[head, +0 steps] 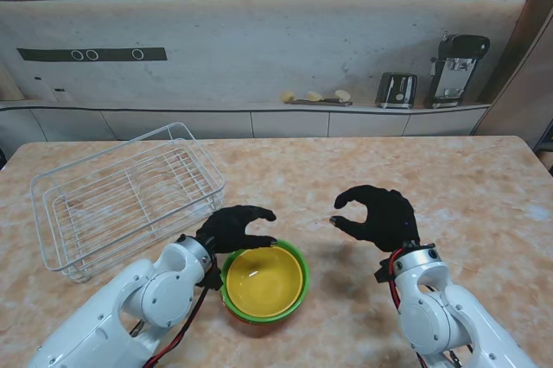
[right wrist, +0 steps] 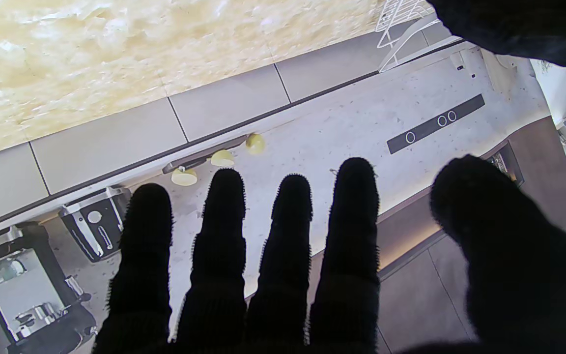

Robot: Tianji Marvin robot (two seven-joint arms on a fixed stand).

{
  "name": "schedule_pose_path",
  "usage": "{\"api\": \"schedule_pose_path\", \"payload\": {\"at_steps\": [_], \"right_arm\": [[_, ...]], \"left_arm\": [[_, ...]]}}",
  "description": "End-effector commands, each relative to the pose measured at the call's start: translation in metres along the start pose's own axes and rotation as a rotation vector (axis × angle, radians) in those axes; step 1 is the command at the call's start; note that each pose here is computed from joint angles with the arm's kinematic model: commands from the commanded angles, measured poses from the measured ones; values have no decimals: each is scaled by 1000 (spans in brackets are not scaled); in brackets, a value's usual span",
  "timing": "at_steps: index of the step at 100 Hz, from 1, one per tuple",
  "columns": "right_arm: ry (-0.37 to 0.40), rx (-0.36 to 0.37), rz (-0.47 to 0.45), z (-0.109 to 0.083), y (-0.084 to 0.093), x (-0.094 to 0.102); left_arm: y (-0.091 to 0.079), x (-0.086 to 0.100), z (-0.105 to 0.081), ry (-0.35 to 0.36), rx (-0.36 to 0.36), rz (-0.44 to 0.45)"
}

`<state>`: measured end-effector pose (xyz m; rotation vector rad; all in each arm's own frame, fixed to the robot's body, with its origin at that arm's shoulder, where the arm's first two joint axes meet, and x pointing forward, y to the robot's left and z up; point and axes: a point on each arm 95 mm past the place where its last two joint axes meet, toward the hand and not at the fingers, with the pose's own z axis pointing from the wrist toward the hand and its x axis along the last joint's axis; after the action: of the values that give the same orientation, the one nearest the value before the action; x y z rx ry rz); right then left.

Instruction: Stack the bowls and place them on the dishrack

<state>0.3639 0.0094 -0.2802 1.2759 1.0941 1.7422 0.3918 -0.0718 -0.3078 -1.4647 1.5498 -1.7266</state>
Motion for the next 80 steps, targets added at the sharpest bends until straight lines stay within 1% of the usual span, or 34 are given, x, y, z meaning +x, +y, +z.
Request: {"api": "schedule_pose_path", "payload": {"at_steps": [1,17,41,64,80], "right_arm": [[-3,17,11,-2,-5,2],[-2,15,14,-2,-5,2],[0,15,18,-1,-6,3],[0,14,22,-1,-6,3],[0,15,25,-1,-6,3]], "left_arm": [[3,-1,3,-7,-31,-15],[8,-2,8,-18,-88,-39],[13,-5,11,-22,-166,-10],[16,-7,11,-26,-204,-14],[17,-8,8,-25,-212,-29]]}}
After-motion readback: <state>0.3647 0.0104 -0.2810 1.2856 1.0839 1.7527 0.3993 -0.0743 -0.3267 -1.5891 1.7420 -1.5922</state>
